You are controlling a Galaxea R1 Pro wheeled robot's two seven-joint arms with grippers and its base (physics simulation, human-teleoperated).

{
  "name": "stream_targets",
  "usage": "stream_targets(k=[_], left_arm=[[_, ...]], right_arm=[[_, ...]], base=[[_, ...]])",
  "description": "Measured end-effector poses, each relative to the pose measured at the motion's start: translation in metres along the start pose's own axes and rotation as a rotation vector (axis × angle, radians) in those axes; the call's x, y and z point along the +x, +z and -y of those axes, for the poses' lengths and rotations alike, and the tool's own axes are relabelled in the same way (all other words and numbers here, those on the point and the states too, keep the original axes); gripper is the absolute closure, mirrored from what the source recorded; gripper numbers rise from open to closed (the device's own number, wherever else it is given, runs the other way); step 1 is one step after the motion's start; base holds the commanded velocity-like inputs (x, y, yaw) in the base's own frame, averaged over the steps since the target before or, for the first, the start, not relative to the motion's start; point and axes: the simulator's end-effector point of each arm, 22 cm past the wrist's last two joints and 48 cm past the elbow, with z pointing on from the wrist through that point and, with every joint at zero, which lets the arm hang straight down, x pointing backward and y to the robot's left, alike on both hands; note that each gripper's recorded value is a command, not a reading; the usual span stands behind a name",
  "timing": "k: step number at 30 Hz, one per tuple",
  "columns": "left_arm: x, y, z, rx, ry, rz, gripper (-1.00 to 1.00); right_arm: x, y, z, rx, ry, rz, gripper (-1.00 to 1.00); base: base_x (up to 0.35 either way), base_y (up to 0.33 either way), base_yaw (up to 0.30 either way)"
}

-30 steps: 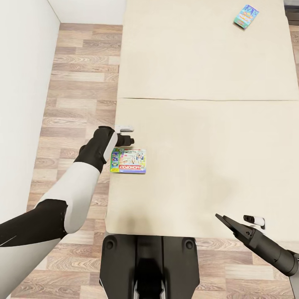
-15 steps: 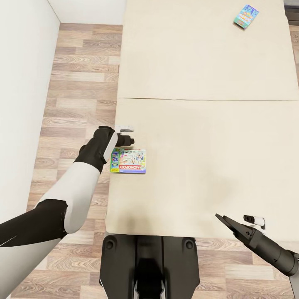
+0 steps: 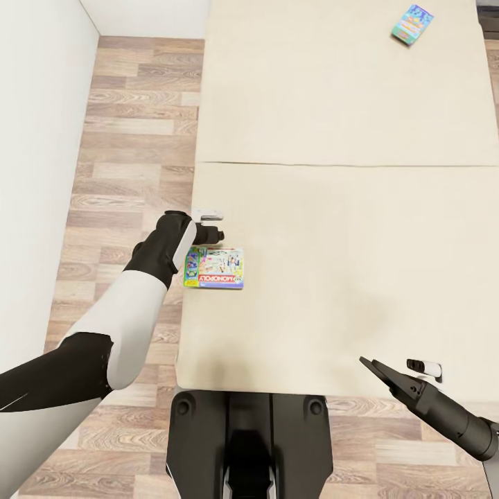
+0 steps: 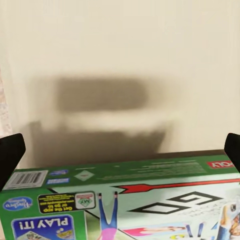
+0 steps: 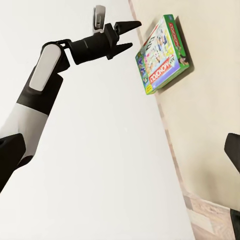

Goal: Put all the toys in the child's room - the three board games (two on the bed and one on the table), the two jigsaw puzzles on the table, and the tennis ball on the table - inside the toy box on the table in the child's room.

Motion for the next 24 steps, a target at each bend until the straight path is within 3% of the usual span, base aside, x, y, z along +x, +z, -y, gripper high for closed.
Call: stream_targets(k=[24], left_arm=[[0.0022,0.0031,0.0,0.001,-0.001,-0.001,-1.0]], right_arm=[[0.0007,-0.0002,0.0023,0.005,0.003,-0.001,-1.0]], base=[[0.0,0.0,0.0]])
